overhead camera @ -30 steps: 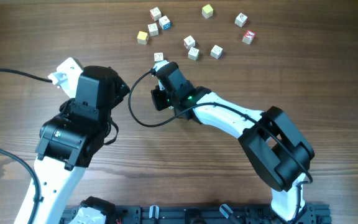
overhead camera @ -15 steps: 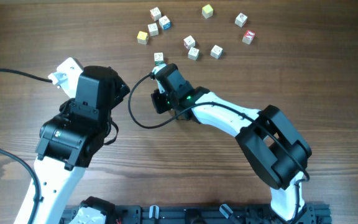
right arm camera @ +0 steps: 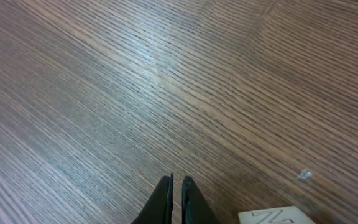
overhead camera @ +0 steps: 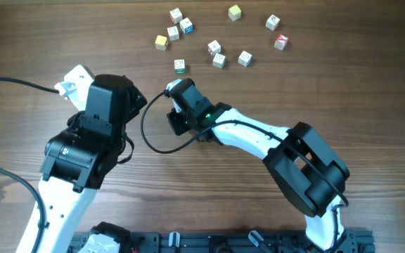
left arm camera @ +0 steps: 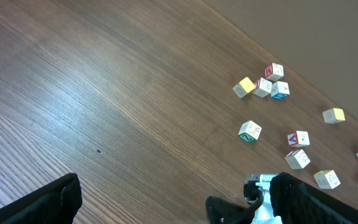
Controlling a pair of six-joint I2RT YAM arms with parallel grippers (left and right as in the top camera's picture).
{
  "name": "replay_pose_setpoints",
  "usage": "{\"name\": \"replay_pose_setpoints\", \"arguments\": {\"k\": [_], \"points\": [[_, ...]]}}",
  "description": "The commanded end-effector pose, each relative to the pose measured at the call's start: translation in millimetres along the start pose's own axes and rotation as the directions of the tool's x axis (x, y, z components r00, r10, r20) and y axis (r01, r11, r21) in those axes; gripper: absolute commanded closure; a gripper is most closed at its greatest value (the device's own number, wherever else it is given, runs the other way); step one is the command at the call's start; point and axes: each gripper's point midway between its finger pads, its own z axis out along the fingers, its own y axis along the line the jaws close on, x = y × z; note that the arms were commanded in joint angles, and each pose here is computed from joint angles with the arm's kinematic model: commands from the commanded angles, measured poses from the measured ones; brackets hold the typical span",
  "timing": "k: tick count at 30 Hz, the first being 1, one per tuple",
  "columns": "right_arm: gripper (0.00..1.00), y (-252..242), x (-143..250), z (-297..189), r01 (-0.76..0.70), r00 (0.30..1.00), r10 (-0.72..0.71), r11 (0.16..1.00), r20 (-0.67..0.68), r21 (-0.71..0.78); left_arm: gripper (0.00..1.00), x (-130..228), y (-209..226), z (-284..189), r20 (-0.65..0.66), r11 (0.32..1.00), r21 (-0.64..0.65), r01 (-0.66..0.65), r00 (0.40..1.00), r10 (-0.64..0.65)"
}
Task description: Form a circle
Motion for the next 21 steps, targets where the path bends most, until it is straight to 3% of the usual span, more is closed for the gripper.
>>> {"name": "replay_pose_setpoints", "arguments": {"k": [1, 21], "points": [[0.94, -7.9, -3.7, 3.2, 0.016, 1.0, -0.016, 0.999, 0.004, 0.045, 0.0, -6.5, 1.3, -0.3, 0.02, 1.0, -0.011, -0.006, 1.0, 0.006], [0.95, -14.3, 0.0, 2.6, 0.01, 1.0, -0.009, 0.997, -0.009, 0.08, 0.0, -6.5, 1.4, -0.3, 0.02, 1.0, -0.012, -0.006, 1.0, 0.006]]}}
